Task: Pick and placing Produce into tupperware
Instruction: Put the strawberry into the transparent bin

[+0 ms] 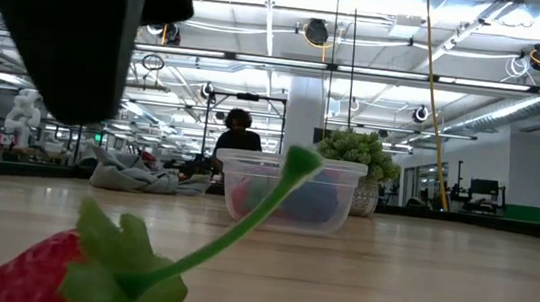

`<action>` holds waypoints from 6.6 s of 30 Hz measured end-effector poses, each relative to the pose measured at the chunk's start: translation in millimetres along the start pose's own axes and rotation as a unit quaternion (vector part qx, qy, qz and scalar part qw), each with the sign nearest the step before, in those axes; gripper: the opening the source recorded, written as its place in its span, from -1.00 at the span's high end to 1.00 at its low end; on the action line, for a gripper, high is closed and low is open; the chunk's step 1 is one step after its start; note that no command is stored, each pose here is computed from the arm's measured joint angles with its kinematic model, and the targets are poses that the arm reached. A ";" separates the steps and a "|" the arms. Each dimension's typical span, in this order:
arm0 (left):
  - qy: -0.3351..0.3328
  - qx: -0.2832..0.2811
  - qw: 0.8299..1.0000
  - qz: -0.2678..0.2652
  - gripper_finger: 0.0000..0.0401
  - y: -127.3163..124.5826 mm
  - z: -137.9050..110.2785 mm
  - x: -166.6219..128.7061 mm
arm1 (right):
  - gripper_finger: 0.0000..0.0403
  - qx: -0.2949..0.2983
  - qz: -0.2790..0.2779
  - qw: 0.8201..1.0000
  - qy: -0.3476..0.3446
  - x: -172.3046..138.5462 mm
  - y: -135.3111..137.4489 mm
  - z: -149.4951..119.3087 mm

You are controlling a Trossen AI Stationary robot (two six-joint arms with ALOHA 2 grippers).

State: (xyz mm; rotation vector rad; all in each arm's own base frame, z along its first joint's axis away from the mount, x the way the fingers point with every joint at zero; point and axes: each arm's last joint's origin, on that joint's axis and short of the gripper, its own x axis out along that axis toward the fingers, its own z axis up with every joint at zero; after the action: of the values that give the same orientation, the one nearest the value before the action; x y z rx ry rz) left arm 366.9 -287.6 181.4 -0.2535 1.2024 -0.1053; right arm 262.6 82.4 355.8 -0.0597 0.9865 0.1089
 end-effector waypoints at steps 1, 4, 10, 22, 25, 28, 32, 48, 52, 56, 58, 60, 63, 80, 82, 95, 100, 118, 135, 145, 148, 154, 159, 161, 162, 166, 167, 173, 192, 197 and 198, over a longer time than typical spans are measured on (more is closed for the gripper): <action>0.000 0.002 1.000 0.000 0.01 0.1 0.0 1.8 | 0.04 0.000 0.000 1.000 0.000 0.0 0.0 0.0; 0.003 0.012 1.000 0.003 0.01 1.6 -0.2 4.4 | 0.04 0.000 0.000 1.000 0.000 0.0 0.0 0.0; -0.003 0.015 1.000 0.000 0.01 4.1 4.1 5.3 | 0.04 0.000 0.000 1.000 0.000 0.0 0.0 0.0; -0.005 -0.005 1.000 0.002 0.01 8.4 8.1 5.6 | 0.04 0.000 0.002 1.000 0.000 0.0 0.2 0.0; -0.003 -0.006 1.000 0.003 0.01 8.6 7.7 7.5 | 0.04 0.000 0.002 1.000 0.000 0.0 0.2 0.0; 0.003 -0.006 1.000 0.007 0.01 9.6 6.2 12.1 | 0.04 0.000 0.002 1.000 0.000 0.0 0.3 0.0; 0.005 -0.013 1.000 0.006 0.01 10.2 5.7 18.2 | 0.04 0.000 0.003 1.000 -0.001 0.0 0.3 0.2; 0.012 -0.019 1.000 -0.002 0.01 10.6 3.7 38.0 | 0.04 0.000 0.003 1.000 -0.002 0.0 0.3 0.4; 0.009 -0.018 1.000 -0.003 0.01 10.3 4.1 38.0 | 0.04 0.000 0.003 1.000 -0.002 0.0 0.3 0.4; 0.010 -0.017 1.000 -0.002 0.01 10.5 3.9 38.0 | 0.04 0.000 0.003 1.000 -0.002 0.0 0.3 0.4; 0.011 -0.016 1.000 0.000 0.01 10.7 3.6 38.1 | 0.04 0.000 0.003 1.000 -0.002 0.0 0.4 0.4; 0.012 -0.015 1.000 0.000 0.01 10.8 3.5 38.1 | 0.04 0.000 0.003 1.000 -0.002 0.0 0.3 0.5; 0.012 -0.014 1.000 0.000 0.01 10.9 3.4 38.0 | 0.04 0.000 0.003 1.000 -0.002 0.0 0.3 0.4; 0.017 -0.015 1.000 0.007 0.29 12.0 2.4 38.0 | 0.04 0.000 0.003 1.000 -0.002 0.0 0.3 0.4; 0.017 -0.015 1.000 0.008 0.35 12.3 2.3 38.2 | 0.04 0.000 0.003 1.000 -0.002 0.0 0.4 0.4; 0.023 -0.019 0.999 0.014 0.39 16.2 3.6 38.2 | 0.04 0.000 0.003 1.000 -0.002 0.0 0.3 0.5; 0.031 -0.021 0.999 0.017 0.39 20.5 5.6 36.9 | 0.04 0.000 0.003 1.000 -0.002 0.1 0.3 0.5; 0.036 -0.016 0.998 0.050 0.38 30.9 10.8 14.4 | 0.04 0.003 0.003 1.000 -0.003 0.1 0.5 0.6; 0.041 0.008 0.990 0.136 0.38 83.1 35.9 -70.5 | 0.04 -0.012 0.001 1.000 0.010 0.1 0.1 -1.8; 0.044 0.017 0.982 0.182 0.38 134.0 54.6 -113.1 | 0.04 -0.017 -0.003 0.999 0.031 -8.9 -2.9 -10.1; 0.041 0.023 0.982 0.184 0.38 146.4 60.3 -119.9 | 0.04 -0.020 -0.003 0.999 0.030 -15.3 -4.3 -13.3; 0.044 0.032 0.980 0.191 0.38 169.7 69.7 -124.5 | 0.04 -0.020 -0.005 1.000 0.006 -32.2 -11.0 -17.6; 0.037 0.031 0.980 0.194 0.38 184.5 77.0 -126.3 | 0.04 -0.009 -0.010 1.000 -0.016 -47.0 -18.5 -22.0; 0.024 0.040 0.981 0.191 0.38 187.8 81.2 -126.4 | 0.04 -0.005 -0.011 1.000 -0.024 -51.7 -21.2 -23.5; 0.018 0.048 0.981 0.189 0.38 188.7 83.1 -126.4 | 0.04 -0.003 -0.012 1.000 -0.027 -53.6 -22.5 -24.2; -0.003 0.069 0.981 0.183 0.38 192.3 90.4 -123.7 | 0.04 -0.005 -0.016 0.999 -0.037 -60.2 -26.2 -26.5; -0.005 0.071 0.980 0.184 0.38 193.2 91.1 -123.7 | 0.04 -0.005 -0.016 0.999 -0.039 -61.4 -26.9 -26.9; -0.007 0.076 0.980 0.183 0.38 198.9 97.5 -108.8 | 0.04 -0.011 -0.019 0.999 -0.042 -63.4 -28.9 -27.7; 0.034 0.061 0.986 0.154 0.38 217.5 104.2 -51.3 | 0.04 -0.013 -0.020 0.999 -0.031 -63.2 -29.1 -29.7; 0.031 0.058 0.988 0.142 0.38 217.7 105.8 -42.8 | 0.04 -0.013 -0.020 0.999 -0.028 -63.1 -29.2 -30.3; 0.029 0.054 0.988 0.140 0.38 217.5 106.2 -42.1 | 0.04 -0.013 -0.020 0.999 -0.027 -63.1 -29.2 -30.4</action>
State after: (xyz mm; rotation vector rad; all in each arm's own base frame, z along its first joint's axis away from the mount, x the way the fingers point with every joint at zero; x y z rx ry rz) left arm 439.0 -53.5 200.9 0.0156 1.2752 0.0681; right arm 206.4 46.3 391.8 -0.1002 0.9290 0.0866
